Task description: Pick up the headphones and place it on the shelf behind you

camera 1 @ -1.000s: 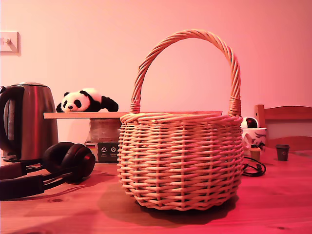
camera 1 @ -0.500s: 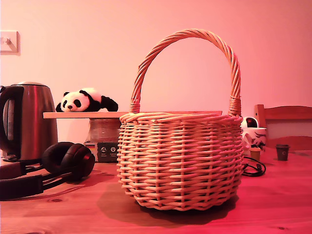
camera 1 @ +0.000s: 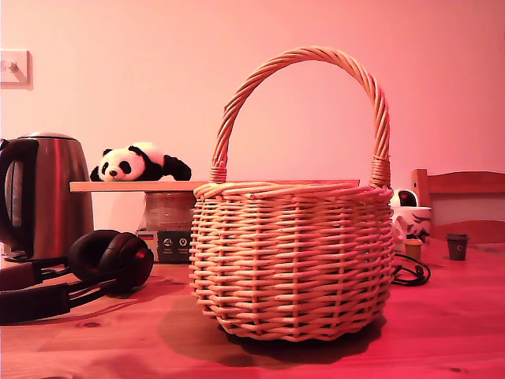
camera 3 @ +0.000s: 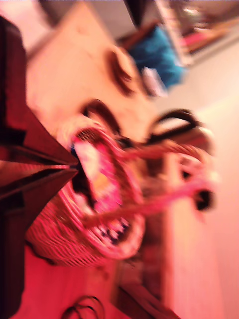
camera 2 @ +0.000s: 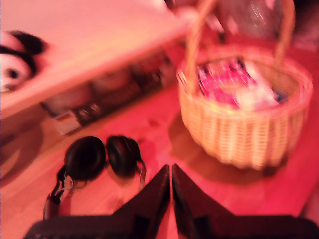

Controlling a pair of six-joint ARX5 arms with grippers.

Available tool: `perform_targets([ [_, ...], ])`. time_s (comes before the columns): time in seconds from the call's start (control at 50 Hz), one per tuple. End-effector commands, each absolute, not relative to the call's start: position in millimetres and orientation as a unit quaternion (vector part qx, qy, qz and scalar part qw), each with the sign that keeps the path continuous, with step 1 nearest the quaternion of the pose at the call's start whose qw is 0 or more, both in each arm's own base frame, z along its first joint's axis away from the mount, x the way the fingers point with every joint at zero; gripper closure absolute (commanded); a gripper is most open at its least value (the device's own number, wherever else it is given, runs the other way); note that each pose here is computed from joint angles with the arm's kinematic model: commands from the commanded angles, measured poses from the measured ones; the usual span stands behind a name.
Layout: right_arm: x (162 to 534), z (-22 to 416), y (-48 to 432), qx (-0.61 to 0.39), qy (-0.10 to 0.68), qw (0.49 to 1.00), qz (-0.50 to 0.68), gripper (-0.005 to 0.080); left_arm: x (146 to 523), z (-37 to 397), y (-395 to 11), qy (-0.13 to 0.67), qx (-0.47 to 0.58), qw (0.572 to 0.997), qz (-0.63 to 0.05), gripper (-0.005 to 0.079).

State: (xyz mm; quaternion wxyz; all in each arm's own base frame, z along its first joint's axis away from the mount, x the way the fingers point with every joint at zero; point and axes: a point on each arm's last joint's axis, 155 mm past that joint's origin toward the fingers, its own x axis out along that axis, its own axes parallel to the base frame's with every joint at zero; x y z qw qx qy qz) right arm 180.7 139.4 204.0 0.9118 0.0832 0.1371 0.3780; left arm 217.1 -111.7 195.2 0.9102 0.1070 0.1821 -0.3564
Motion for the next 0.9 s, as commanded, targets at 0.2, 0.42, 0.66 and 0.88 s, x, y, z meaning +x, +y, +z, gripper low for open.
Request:
perform_targets([
  [0.2, 176.8, 224.1, 153.3, 0.042, 0.183, 0.891, 0.413, 0.0765, 225.2, 142.4, -109.9, 0.276, 0.203, 0.860, -0.378, 0.0737],
  [0.42, 183.9, 222.4, 167.8, 0.037, 0.215, 0.873, 0.437, 0.0765, 239.8, 105.6, -101.1, 0.344, 0.274, 0.824, -0.358, 0.0340],
  [0.66, 191.1, 207.8, 179.4, 0.014, 0.235, 0.858, 0.457, 0.0765, 272.7, 98.2, -105.2, 0.326, 0.331, 0.818, -0.339, 0.0274],
  [0.88, 197.9, 207.6, 182.1, 0.002, 0.227, 0.859, 0.459, 0.0765, 275.3, 63.4, -109.2, 0.377, 0.330, 0.786, -0.362, 0.0275],
])
